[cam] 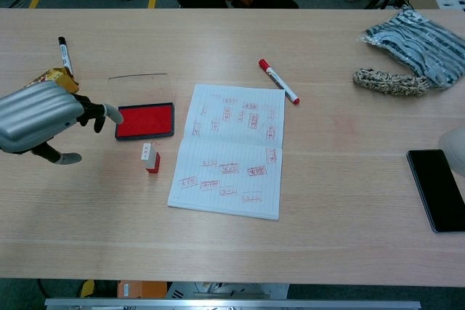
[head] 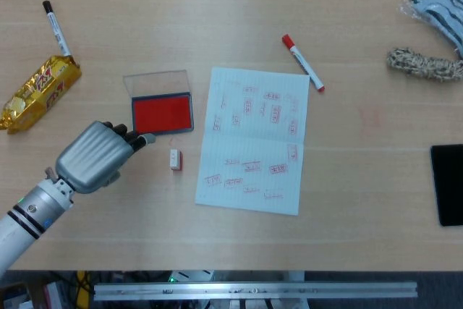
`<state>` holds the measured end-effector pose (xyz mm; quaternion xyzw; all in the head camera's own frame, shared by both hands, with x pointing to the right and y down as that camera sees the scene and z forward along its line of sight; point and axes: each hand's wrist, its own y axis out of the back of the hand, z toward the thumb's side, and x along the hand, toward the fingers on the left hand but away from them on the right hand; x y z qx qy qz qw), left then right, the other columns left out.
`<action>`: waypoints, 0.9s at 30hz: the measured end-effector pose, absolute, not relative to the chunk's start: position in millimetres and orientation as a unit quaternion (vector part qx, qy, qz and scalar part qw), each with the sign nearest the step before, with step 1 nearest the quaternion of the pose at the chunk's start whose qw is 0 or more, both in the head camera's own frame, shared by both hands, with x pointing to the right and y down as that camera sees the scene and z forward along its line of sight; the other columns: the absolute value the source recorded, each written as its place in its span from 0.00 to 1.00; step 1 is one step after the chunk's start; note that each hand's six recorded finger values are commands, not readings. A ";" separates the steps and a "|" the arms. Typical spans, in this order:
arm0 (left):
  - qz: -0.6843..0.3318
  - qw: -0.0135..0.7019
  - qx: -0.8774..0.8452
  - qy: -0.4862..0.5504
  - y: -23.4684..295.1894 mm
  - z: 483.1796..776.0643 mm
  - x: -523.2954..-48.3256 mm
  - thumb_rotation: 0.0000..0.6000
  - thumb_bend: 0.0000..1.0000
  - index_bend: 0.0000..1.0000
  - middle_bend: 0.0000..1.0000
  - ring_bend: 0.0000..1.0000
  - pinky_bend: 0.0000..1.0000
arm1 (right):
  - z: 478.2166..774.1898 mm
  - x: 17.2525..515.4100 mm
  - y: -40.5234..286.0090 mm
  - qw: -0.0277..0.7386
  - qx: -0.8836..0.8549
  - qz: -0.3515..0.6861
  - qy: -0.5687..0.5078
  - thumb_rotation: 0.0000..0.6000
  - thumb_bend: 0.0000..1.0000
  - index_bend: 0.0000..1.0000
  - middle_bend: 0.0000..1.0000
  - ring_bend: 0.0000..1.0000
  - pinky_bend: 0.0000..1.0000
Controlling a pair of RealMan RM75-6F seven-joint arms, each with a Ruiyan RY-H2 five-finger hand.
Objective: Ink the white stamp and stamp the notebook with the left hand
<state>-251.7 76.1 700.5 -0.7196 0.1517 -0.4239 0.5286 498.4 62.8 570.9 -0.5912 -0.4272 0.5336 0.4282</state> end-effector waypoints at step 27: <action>-0.457 0.525 -0.715 0.066 78.8 738.2 -183.0 1.00 0.11 0.28 0.18 0.14 0.46 | 575.7 516.4 66.0 0.414 -0.582 0.550 -0.433 1.00 0.22 0.33 0.35 0.29 0.44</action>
